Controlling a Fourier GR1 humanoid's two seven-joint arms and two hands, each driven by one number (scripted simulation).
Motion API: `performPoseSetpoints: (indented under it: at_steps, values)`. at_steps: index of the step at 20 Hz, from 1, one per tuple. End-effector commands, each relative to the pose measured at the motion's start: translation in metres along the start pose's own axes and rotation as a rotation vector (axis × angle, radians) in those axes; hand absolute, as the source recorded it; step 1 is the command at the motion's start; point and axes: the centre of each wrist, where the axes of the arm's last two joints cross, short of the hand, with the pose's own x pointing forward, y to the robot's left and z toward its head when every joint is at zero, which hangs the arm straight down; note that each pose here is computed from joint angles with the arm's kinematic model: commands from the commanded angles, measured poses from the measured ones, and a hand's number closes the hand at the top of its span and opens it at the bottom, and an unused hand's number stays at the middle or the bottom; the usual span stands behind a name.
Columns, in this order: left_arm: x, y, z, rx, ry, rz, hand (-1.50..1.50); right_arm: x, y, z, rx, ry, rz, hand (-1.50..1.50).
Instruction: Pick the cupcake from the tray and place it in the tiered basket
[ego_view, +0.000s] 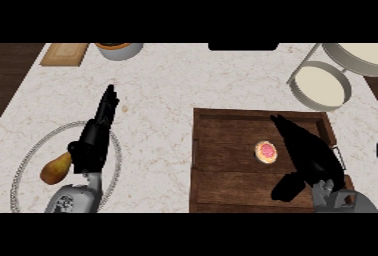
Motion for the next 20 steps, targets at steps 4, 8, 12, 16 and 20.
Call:
performPoseSetpoints:
  at_steps: [4,8,12,16,20]
  values:
    - [-0.004,0.012,-0.003,0.003,-0.005,-0.008,0.0,0.001,0.003,-0.004,0.024,0.022,-0.007,-1.5]
    - [0.006,-0.015,0.007,-0.006,-0.021,0.011,0.0,-0.004,0.034,-0.028,0.007,0.021,-0.018,-1.5]
    - [-0.017,-0.015,-0.005,-0.001,0.001,0.016,0.0,-0.01,0.028,-0.028,0.021,0.013,-0.019,-1.5]
    - [-0.009,-0.002,0.011,-0.008,0.009,-0.002,0.0,0.004,0.023,-0.023,0.001,0.009,-0.033,-1.5]
    - [-0.012,-0.002,0.001,-0.002,0.005,0.003,0.0,-0.02,0.048,-0.034,0.016,-0.002,-0.055,-1.5]
